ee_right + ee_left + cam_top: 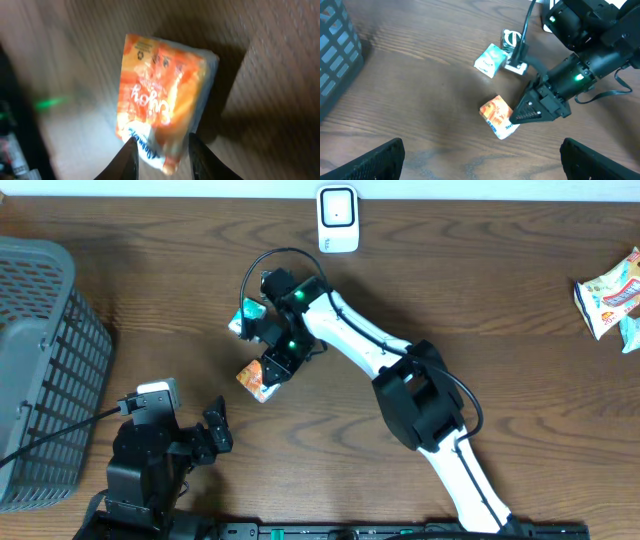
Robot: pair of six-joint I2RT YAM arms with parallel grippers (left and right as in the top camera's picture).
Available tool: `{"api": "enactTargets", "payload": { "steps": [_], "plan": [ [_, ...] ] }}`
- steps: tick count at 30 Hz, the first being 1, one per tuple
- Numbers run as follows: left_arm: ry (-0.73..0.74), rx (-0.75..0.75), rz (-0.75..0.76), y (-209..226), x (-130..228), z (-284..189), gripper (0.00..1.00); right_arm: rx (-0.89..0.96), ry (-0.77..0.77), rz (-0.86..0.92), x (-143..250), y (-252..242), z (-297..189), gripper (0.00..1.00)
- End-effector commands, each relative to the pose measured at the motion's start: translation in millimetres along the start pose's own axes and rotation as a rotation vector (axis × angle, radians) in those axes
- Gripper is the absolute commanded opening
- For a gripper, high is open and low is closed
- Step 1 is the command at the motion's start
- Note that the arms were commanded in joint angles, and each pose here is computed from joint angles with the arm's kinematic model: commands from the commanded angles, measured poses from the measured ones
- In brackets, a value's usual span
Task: Scan the item barcode
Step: 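Grasp the orange tissue pack with the right gripper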
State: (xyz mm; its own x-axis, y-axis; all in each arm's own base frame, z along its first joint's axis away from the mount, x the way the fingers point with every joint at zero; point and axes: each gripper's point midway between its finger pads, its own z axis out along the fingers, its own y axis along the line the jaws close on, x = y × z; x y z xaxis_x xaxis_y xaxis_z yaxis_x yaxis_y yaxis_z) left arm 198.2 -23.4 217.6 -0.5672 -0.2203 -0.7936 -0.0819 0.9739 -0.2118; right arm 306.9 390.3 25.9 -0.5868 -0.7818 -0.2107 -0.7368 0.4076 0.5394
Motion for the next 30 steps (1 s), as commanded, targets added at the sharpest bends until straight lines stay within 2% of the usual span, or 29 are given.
{"api": "enactTargets", "payload": {
  "steps": [1,5,6,9,19,30],
  "plan": [
    [-0.006,-0.011,-0.006,2.1,-0.9,0.0,0.98,-0.058,-0.031,0.109,-3.1,5.8,-13.5,0.27],
    [-0.006,-0.012,-0.006,2.1,-0.9,0.0,0.98,-0.110,-0.062,0.190,-8.7,6.7,-20.9,0.35],
    [-0.006,-0.012,-0.006,2.1,-0.9,0.0,0.98,-0.115,-0.071,0.195,-10.2,5.5,-22.4,0.40],
    [-0.006,-0.011,-0.006,2.1,-0.9,0.0,0.98,-0.088,-0.094,0.186,-14.7,-2.9,-24.5,0.45],
    [-0.006,-0.012,-0.006,2.1,-0.9,0.0,0.98,-0.085,-0.124,0.128,-26.1,4.8,-13.7,0.45],
    [-0.006,-0.012,-0.006,2.1,-0.9,0.0,0.98,-0.093,-0.113,0.173,-19.0,1.8,3.0,0.45]
  ]
}}
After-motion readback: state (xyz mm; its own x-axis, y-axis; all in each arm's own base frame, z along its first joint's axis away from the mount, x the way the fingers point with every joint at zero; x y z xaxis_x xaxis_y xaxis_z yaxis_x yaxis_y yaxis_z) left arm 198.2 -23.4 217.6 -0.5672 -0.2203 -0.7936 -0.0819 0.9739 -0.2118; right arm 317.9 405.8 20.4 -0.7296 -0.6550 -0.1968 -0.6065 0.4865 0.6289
